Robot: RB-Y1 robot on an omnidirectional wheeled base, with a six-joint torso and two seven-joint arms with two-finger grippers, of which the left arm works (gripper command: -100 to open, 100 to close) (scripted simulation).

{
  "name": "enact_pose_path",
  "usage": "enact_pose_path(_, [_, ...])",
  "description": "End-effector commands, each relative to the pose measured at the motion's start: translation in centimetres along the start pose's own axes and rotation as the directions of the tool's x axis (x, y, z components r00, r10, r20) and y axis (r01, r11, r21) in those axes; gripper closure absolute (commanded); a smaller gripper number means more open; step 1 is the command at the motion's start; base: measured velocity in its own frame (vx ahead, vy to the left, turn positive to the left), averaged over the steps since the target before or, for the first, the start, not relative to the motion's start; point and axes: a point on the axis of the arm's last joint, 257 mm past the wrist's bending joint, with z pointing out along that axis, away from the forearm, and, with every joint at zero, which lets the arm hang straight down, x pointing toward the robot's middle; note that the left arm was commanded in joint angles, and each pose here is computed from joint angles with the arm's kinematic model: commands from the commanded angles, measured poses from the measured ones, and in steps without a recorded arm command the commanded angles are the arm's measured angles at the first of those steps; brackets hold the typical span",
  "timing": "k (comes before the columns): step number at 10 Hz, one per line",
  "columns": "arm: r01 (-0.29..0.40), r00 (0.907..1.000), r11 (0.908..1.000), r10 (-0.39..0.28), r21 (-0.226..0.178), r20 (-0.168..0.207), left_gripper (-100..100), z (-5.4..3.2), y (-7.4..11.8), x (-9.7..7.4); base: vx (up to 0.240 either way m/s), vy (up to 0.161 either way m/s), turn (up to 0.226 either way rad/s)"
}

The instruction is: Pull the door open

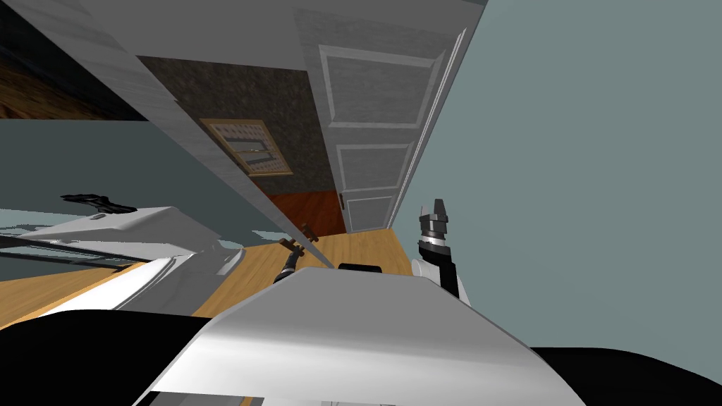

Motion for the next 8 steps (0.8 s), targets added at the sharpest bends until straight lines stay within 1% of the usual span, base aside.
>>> enact_pose_path(1, [0.049, 0.9987, 0.9987, -0.049, 0.012, 0.016, 100, 0.76, -0.63, -0.46, -0.004, 0.008, -0.006])
enact_pose_path(8, [0.049, 0.9987, 0.9987, -0.049, 0.012, 0.016, 100, 0.76, -0.63, -0.46, 0.002, -0.004, 0.002])
